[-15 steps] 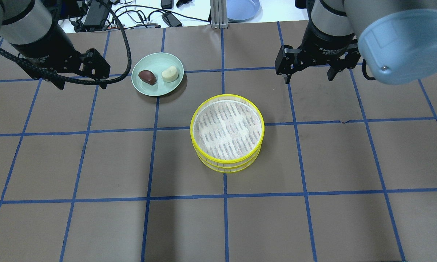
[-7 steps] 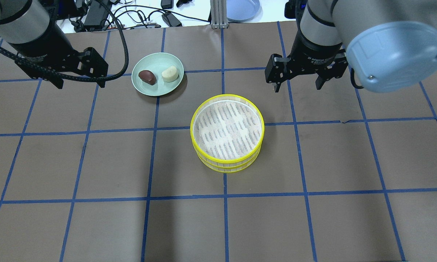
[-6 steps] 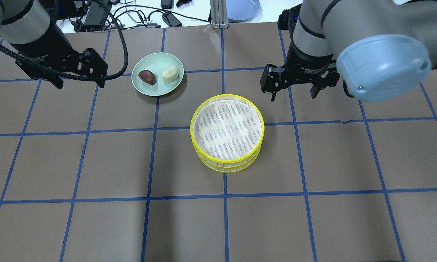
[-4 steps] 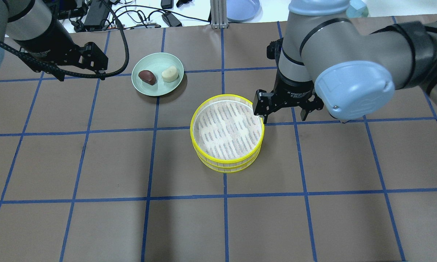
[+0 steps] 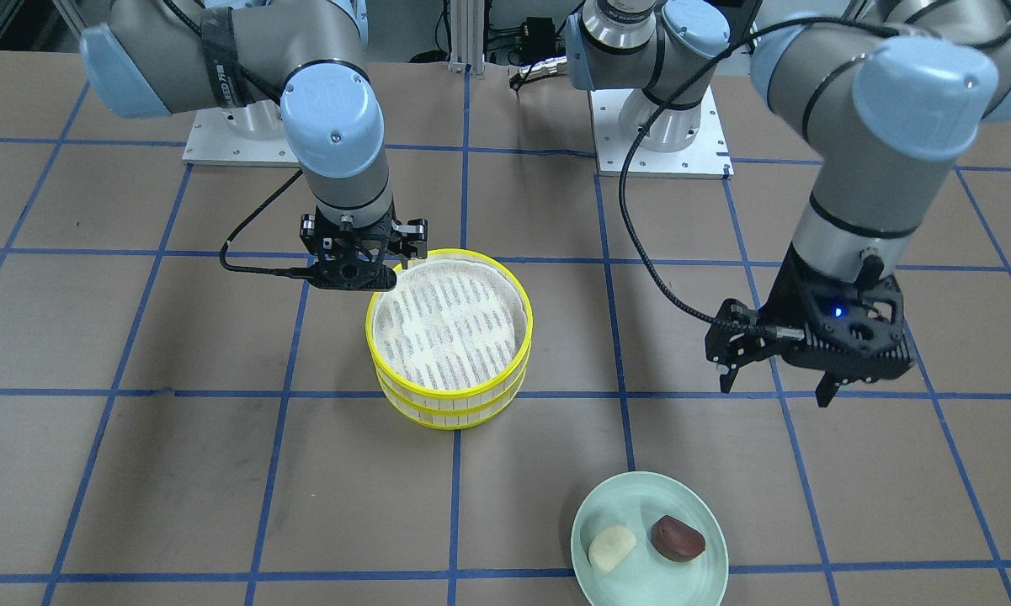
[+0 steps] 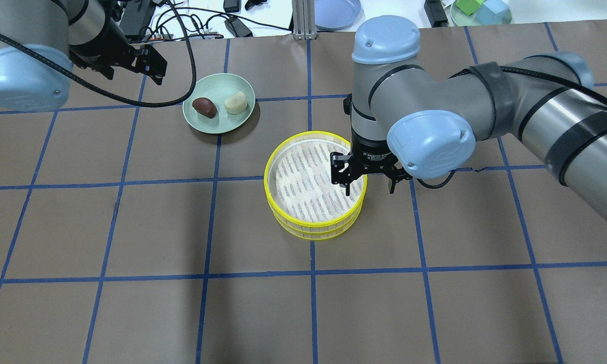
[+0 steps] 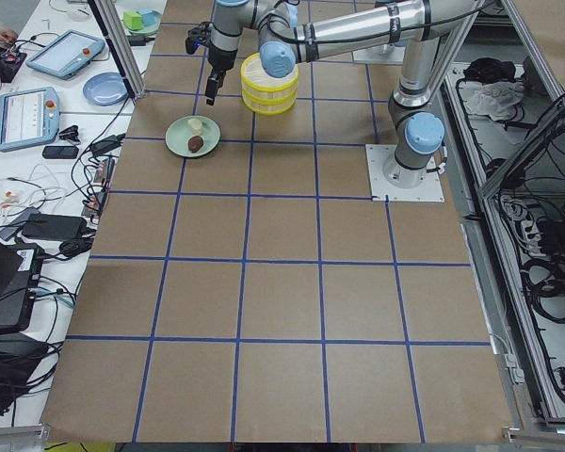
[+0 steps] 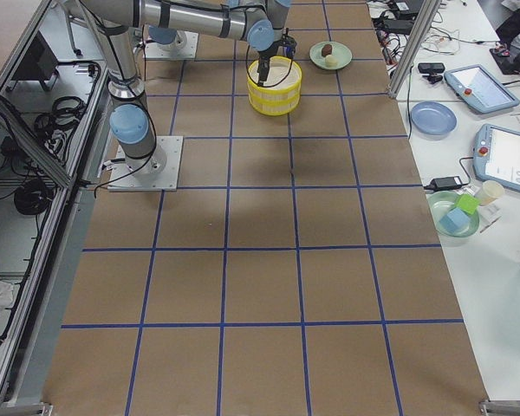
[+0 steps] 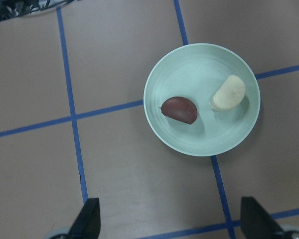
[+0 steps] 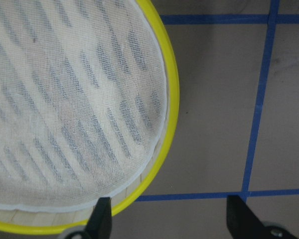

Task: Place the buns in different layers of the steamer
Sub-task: 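Lift the top steamer tier aside with right gripper while left reaches plate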

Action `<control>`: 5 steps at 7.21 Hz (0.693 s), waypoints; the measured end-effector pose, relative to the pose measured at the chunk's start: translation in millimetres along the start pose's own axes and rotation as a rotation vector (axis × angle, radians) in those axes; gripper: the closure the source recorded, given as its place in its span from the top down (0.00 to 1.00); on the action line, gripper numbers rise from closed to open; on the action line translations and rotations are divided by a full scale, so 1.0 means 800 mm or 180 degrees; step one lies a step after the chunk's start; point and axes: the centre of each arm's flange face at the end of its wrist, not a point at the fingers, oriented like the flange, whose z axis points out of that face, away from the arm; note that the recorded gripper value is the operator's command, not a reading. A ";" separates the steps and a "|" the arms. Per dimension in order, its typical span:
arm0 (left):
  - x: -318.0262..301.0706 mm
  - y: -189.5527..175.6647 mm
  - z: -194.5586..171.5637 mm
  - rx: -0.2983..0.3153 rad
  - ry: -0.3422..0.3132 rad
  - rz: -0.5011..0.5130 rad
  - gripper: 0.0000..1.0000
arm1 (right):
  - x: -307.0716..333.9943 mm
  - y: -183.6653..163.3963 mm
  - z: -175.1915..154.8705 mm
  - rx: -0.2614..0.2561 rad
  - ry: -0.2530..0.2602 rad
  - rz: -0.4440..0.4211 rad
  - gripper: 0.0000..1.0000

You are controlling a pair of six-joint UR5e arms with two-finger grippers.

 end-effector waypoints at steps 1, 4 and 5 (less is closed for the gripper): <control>0.000 -0.018 0.046 0.0097 0.0156 0.0140 1.00 | -0.004 -0.011 0.014 0.0000 0.0001 0.0003 0.59; 0.011 -0.052 0.170 0.0402 0.0673 0.0413 1.00 | -0.008 -0.026 0.030 0.0022 -0.0002 -0.0005 0.03; 0.016 -0.057 0.204 0.0481 0.0812 0.0444 0.99 | -0.008 -0.026 0.030 0.0019 -0.0001 -0.0009 0.00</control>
